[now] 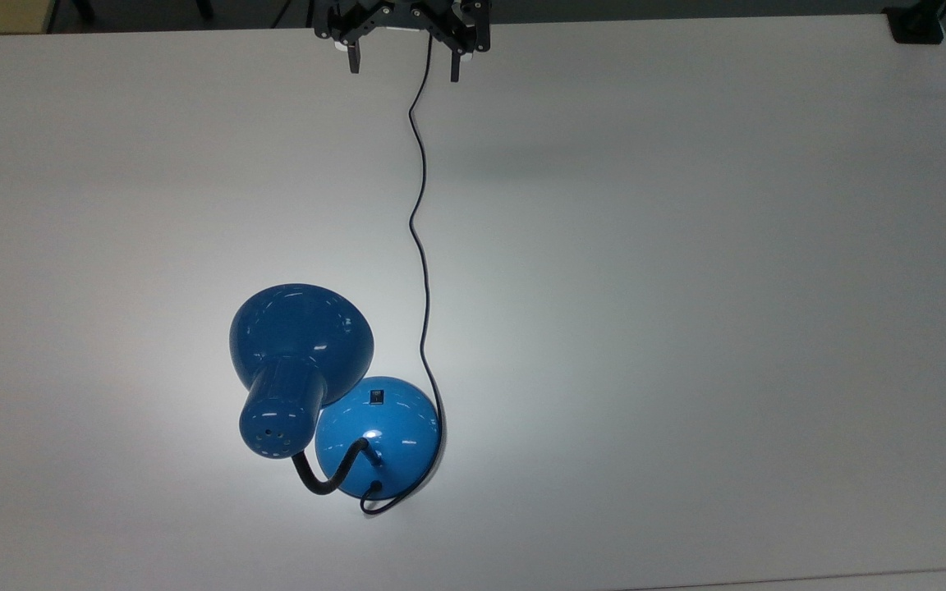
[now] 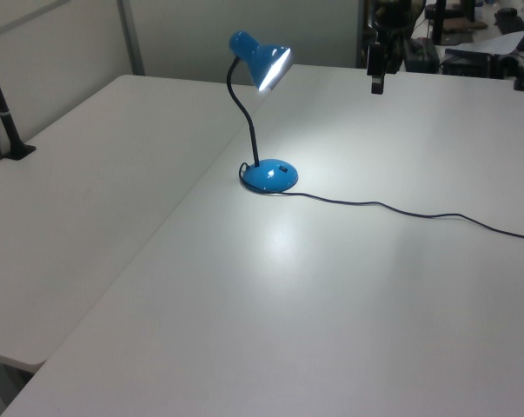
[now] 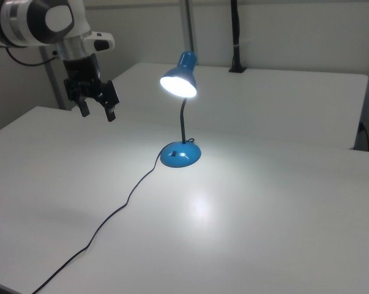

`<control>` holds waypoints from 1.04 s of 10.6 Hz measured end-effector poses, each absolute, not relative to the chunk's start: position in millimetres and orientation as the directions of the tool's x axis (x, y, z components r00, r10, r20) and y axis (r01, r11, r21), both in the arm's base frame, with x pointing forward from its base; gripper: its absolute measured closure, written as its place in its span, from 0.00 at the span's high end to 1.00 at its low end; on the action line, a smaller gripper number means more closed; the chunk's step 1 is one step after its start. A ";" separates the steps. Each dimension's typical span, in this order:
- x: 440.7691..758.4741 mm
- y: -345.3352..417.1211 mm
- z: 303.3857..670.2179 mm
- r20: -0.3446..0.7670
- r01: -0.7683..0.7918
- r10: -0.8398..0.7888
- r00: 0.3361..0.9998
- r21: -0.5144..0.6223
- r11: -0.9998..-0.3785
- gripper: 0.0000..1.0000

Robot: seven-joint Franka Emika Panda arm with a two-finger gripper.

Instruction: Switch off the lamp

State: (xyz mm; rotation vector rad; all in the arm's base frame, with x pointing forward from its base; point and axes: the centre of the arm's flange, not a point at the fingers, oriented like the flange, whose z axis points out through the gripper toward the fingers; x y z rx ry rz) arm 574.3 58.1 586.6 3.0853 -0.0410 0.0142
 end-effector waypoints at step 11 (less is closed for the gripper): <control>575.5 58.1 584.0 0.005 -0.023 -0.023 1.000 0.056 -0.998 0.93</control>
